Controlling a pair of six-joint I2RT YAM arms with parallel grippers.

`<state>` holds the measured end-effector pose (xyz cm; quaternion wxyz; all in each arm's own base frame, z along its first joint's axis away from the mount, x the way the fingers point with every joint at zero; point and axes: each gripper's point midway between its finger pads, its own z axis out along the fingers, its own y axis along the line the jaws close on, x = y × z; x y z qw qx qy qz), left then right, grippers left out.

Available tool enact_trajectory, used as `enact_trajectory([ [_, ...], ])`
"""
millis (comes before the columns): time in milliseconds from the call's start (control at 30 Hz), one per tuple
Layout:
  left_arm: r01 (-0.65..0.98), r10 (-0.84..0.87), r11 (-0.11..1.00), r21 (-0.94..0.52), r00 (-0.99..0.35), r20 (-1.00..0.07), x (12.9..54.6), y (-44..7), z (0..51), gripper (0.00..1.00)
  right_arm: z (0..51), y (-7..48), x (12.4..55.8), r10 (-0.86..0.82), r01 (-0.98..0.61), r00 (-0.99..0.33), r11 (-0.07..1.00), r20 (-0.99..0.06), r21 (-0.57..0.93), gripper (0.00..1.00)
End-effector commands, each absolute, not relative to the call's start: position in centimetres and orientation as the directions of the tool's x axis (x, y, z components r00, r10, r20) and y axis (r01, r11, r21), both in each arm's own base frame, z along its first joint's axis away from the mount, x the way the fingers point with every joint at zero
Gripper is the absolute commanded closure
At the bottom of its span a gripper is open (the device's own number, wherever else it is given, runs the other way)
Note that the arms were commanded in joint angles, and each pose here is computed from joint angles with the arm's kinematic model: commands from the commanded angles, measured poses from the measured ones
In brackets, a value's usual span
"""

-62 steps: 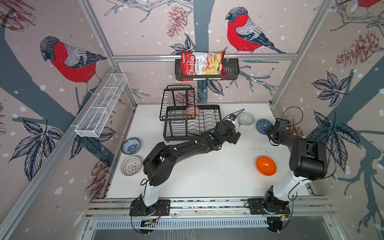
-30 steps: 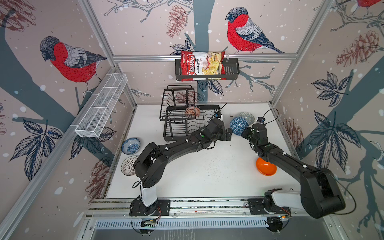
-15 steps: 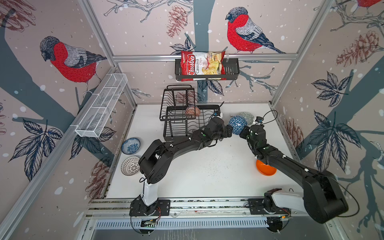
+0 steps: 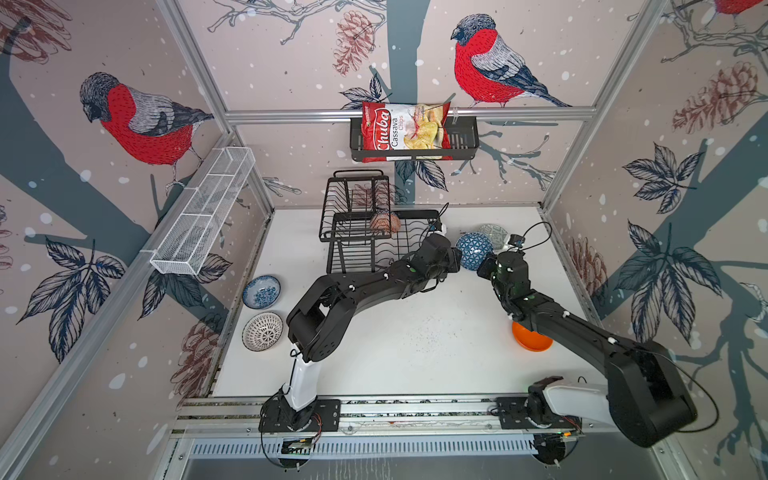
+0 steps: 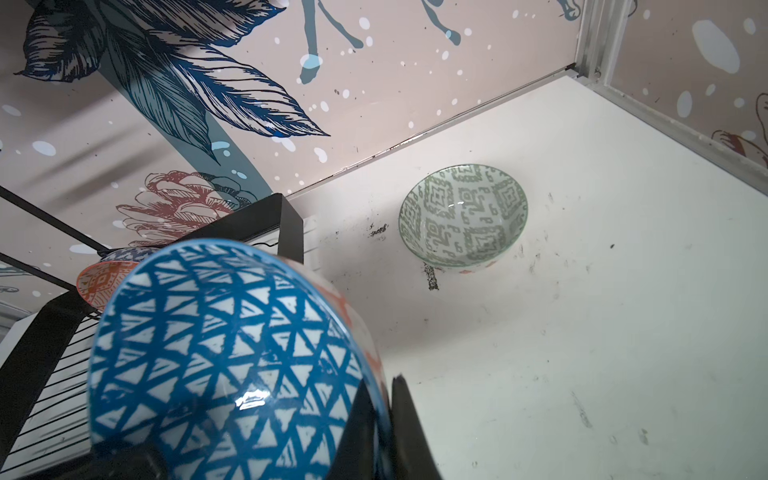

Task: Load the bowls into the dish rack
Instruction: 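Lift and tilt the blue-triangle bowl upright with the right gripper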

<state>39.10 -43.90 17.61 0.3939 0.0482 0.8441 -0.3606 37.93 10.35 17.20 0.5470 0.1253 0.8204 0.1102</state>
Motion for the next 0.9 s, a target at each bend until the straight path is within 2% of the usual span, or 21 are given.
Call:
enact_trajectory([
  [0, 0.378, -0.250, 0.696, -0.610, -0.669, -0.700, 39.6, -44.8, 19.0, 0.58, 20.2, 10.4, 38.3, 0.357, 0.058, -0.273, 0.933, -0.893, 0.355, 0.99],
  [133, 0.380, -0.252, 0.689, -0.617, -0.673, -0.696, 39.7, -45.4, 19.0, 0.61, 20.4, 10.5, 38.2, 0.358, 0.049, -0.267, 0.932, -0.895, 0.359, 0.99],
  [200, 0.380, -0.253, 0.688, -0.618, -0.672, -0.696, 39.7, -45.5, 18.9, 0.70, 20.4, 10.4, 38.2, 0.360, 0.052, -0.265, 0.932, -0.894, 0.360, 0.99],
  [400, 0.383, -0.257, 0.683, -0.622, -0.671, -0.696, 39.8, -45.8, 19.0, 0.79, 20.4, 10.8, 38.1, 0.361, 0.034, -0.270, 0.930, -0.893, 0.366, 0.99],
  [567, 0.384, -0.266, 0.671, -0.634, -0.673, -0.690, 39.8, -46.1, 19.0, 1.00, 20.5, 11.2, 38.1, 0.362, 0.018, -0.269, 0.928, -0.892, 0.371, 0.98],
  [867, 0.372, -0.294, 0.694, -0.616, -0.635, -0.715, 40.2, -45.7, 19.9, 1.00, 20.4, 11.2, 38.2, 0.368, 0.020, -0.276, 0.926, -0.888, 0.377, 0.93],
])
